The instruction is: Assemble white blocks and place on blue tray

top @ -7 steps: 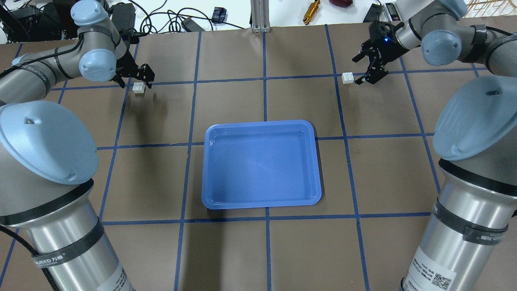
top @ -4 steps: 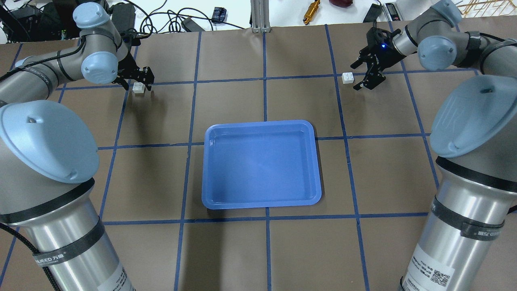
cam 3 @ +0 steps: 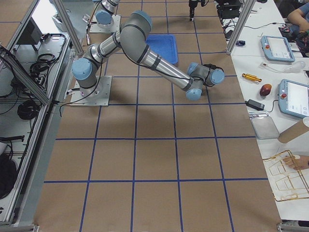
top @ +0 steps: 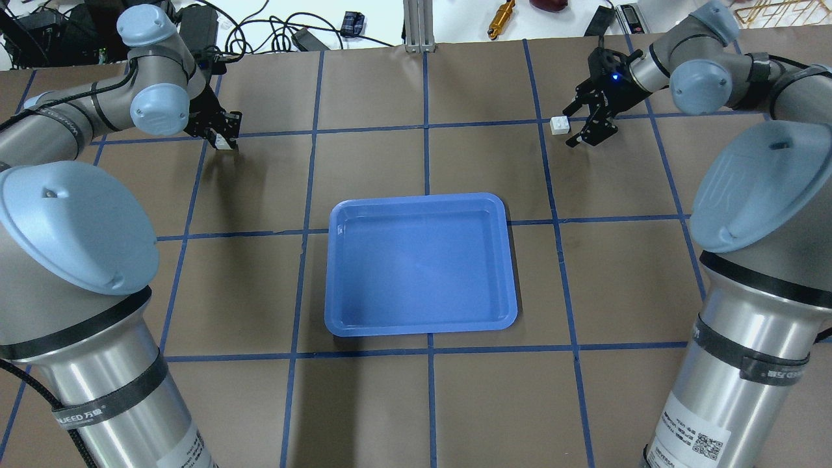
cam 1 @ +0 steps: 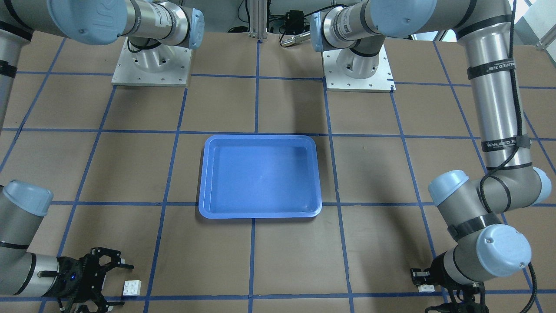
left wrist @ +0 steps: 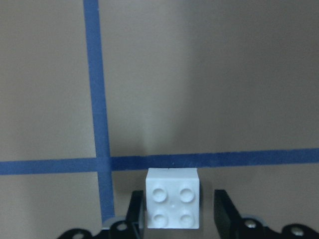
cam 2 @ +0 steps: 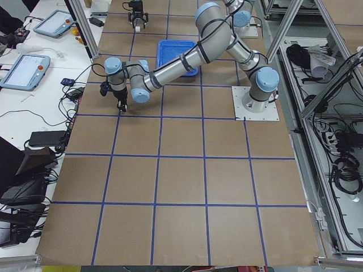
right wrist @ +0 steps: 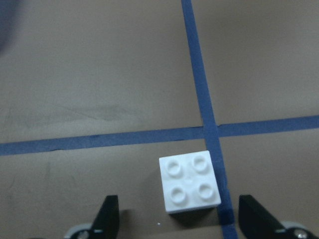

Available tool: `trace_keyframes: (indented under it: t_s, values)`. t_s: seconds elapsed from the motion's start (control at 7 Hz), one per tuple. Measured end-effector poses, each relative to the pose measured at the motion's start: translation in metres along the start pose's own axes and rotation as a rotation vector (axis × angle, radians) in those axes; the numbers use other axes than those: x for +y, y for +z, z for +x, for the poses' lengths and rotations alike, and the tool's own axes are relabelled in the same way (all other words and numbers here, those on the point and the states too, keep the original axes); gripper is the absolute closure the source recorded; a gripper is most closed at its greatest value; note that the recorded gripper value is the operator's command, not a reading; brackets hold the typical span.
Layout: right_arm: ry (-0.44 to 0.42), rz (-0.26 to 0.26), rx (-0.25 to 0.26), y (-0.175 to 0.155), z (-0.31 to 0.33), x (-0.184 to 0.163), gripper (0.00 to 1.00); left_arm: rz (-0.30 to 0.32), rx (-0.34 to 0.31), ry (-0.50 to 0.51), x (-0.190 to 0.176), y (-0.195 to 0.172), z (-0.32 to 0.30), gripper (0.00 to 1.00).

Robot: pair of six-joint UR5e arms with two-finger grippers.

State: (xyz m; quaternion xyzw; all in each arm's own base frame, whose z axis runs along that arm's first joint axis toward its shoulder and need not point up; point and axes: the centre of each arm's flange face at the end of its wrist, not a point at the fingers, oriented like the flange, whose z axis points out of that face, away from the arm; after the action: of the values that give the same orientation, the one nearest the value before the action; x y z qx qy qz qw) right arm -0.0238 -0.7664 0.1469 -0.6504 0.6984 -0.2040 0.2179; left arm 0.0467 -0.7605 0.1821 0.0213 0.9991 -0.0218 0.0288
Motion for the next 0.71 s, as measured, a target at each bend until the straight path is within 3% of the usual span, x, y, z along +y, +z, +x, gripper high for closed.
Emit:
trace_keyframes:
  t_s: [0.43,0.71]
  values:
    - [-0.005,0.005,0.005,-0.001,0.001,-0.004,0.14,0.012,0.057,-0.001,0.003,-0.020,0.008,0.92]
    - [-0.005,0.008,0.004,0.000,0.001,-0.004,0.46,-0.006,0.111,0.013,0.026,-0.044,0.041,0.92]
